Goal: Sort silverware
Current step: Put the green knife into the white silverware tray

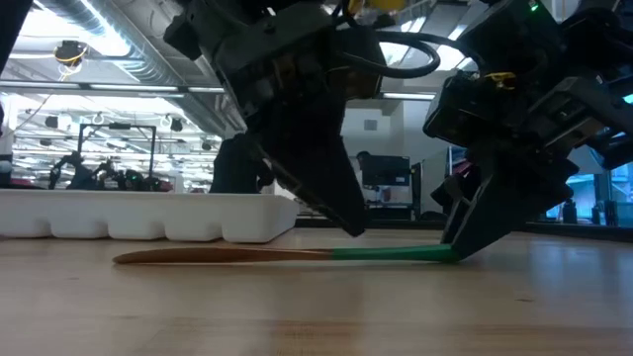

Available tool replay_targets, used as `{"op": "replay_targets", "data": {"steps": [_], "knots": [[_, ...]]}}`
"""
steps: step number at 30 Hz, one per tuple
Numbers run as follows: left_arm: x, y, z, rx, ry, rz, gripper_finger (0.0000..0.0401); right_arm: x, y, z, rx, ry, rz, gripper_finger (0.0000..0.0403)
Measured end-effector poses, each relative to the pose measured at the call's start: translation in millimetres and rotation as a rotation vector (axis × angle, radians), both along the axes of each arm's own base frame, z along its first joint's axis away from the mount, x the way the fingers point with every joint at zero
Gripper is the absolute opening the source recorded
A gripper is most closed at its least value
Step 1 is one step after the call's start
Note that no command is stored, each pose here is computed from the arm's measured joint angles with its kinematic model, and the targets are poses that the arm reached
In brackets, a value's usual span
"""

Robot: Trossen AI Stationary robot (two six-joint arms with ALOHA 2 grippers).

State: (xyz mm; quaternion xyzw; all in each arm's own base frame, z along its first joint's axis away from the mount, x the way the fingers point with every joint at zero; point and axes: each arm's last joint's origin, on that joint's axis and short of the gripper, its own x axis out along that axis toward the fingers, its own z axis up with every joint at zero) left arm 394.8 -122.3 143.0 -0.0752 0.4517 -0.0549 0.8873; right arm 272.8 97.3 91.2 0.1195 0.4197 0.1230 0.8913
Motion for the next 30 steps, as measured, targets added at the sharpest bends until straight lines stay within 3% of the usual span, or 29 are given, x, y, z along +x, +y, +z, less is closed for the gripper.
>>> {"op": "replay_targets", "data": {"steps": [15,18,24,30], "knots": [[-7,-11,-18,0.177,0.048,-0.047,0.0116,2,-3,1,0.017,-0.006,-0.004,0.0089],[-8,-10,-19,0.204,0.058,-0.034,0.0099,3,-2,1,0.021,-0.018,-0.004,0.0089],[-9,-8,-20,0.215,0.069,-0.010,0.0026,5,-1,4,0.036,-0.051,-0.006,0.0089],[-9,-8,-19,0.209,0.070,0.001,0.0020,7,-1,6,0.046,-0.077,0.000,0.0094]]}}
